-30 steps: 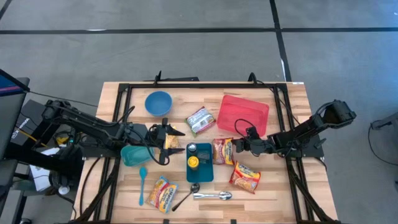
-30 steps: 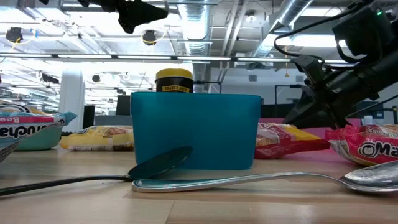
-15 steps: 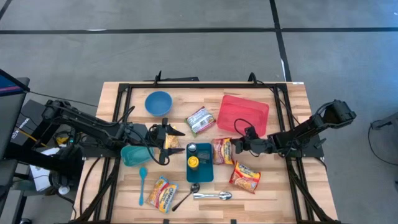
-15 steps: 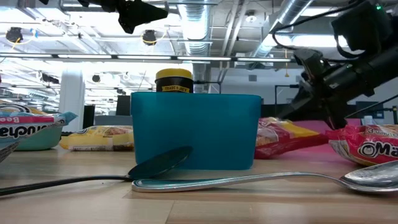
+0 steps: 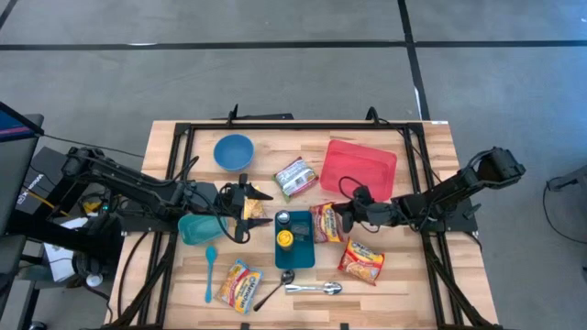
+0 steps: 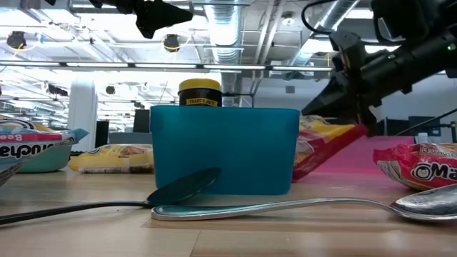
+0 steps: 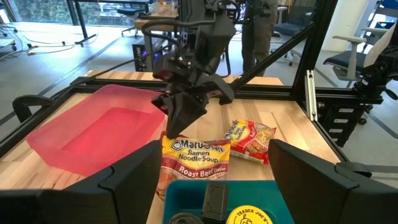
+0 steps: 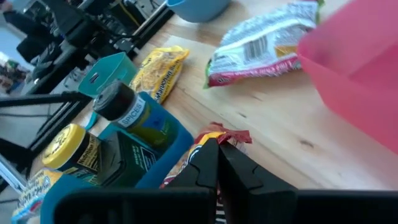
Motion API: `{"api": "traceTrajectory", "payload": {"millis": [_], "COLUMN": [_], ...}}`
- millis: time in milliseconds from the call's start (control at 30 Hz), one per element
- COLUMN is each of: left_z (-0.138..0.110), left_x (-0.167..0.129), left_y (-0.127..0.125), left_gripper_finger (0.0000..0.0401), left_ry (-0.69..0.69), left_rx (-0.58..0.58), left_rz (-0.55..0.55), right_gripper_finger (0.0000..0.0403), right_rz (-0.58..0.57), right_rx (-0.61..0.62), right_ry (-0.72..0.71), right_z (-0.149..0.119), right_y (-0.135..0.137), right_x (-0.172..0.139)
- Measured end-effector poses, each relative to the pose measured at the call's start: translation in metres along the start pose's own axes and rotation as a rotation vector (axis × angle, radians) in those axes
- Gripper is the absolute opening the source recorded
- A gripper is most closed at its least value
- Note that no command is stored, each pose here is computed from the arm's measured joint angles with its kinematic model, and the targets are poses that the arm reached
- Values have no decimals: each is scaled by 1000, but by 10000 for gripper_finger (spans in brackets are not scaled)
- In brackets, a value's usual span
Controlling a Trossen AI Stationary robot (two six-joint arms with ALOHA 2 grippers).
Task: Pick & Place Food Item
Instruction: Put the red noodle pack into the red bin
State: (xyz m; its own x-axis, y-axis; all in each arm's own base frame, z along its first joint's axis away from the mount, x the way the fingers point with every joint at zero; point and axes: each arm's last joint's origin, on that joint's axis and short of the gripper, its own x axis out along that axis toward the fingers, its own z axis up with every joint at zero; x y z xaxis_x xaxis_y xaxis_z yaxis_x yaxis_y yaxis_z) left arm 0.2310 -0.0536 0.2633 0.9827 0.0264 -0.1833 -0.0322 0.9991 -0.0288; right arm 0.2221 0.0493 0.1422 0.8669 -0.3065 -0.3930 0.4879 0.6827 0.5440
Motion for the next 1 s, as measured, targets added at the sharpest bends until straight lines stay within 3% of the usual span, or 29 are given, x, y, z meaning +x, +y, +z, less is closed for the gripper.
{"api": "traceTrajectory", "payload": {"millis": [167,500,1000], "left_z": [0,0,0], "left_x": [0,0,0], "left_y": [0,0,0], "left_gripper_finger": [290,290,290], "left_ry": [0,0,0], "left_rx": [0,0,0], "left_rz": [0,0,0], "right_gripper_finger": [0,0,0], "right_rz": [8,-2,-27], "right_rx": [-107,-188,-299], "right_ry": [-11,-4,-93], "right_z": [3,12,49], "right_y": [4,15,41], "right_x": [0,0,-35]}}
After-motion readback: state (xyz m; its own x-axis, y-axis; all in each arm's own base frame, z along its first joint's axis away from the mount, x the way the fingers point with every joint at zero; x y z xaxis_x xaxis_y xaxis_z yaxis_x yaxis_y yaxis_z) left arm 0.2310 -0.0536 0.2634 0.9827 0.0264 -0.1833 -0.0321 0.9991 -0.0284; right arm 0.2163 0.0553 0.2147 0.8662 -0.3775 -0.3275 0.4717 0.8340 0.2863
